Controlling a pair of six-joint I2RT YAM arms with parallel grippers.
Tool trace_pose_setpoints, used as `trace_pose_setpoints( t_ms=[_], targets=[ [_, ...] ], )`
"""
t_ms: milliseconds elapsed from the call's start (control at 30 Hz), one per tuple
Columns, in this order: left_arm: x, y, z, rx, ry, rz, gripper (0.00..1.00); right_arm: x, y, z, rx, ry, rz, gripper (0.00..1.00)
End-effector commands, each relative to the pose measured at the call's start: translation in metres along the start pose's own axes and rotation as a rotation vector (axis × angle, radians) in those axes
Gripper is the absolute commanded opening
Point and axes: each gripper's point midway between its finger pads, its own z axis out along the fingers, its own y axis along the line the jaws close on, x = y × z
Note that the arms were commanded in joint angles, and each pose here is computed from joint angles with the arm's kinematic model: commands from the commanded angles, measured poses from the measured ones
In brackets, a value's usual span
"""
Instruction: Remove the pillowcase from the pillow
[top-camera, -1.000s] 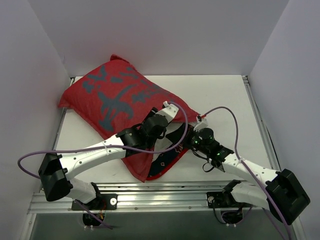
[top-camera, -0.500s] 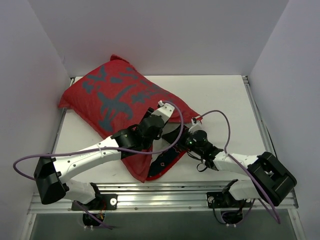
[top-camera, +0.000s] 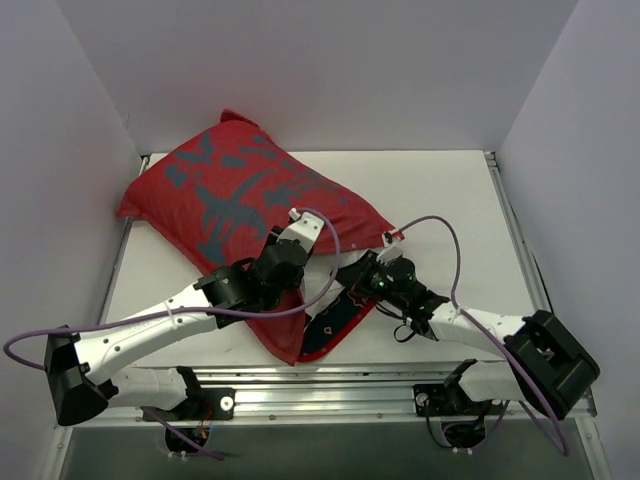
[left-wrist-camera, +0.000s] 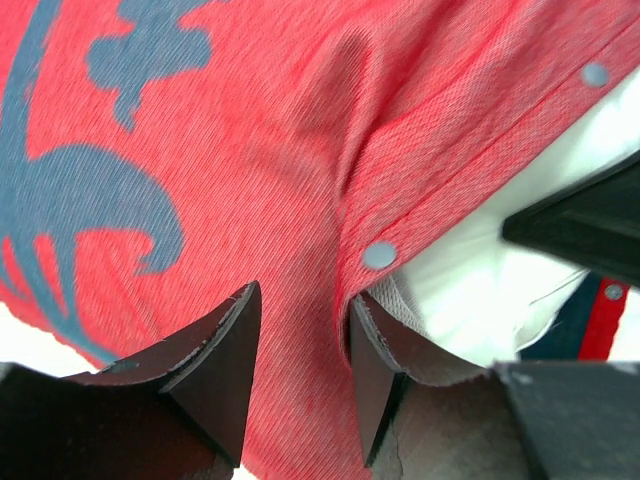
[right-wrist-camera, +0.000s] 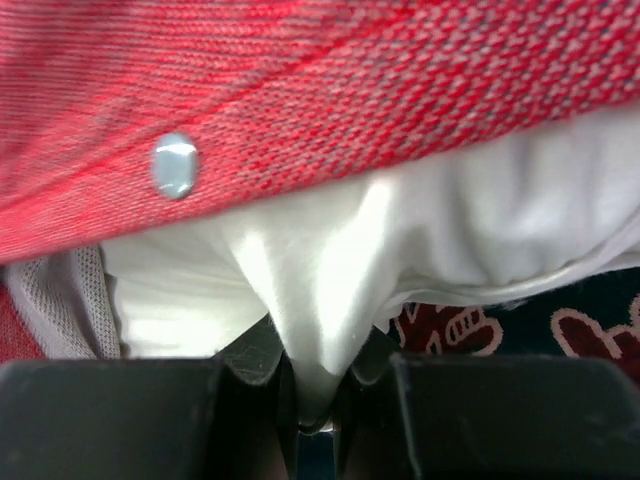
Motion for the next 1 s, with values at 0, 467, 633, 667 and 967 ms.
trace_pose_setpoints(
  t_ms=[0,467,633,667,967],
  targets=[
    [0.009,0.022,-0.015,-0.054,0.023,-0.035,0.48,-0.045,0.05,-0.013,-0.079,-0.134,-0.077,0.0],
    [0.046,0.062,-0.024,-0.188,0.098,-0.088,0.47,-0.12,0.107,-0.067,-0.049,-0.299,-0.186,0.0],
    [0.065,0.087,-0.024,-0.336,0.15,-0.199,0.47,-0.128,0.123,-0.067,-0.079,-0.3,-0.196,0.0],
    [0.061,0.085,-0.025,-0.322,0.146,-0.237,0.5,-0.134,0.123,-0.068,-0.065,-0.326,-0.197,0.0],
    [-0.005,0.027,-0.061,0.155,-0.017,-0.579,0.94,-0.135,0.122,-0.039,-0.053,-0.299,-0.224,0.0]
  ],
)
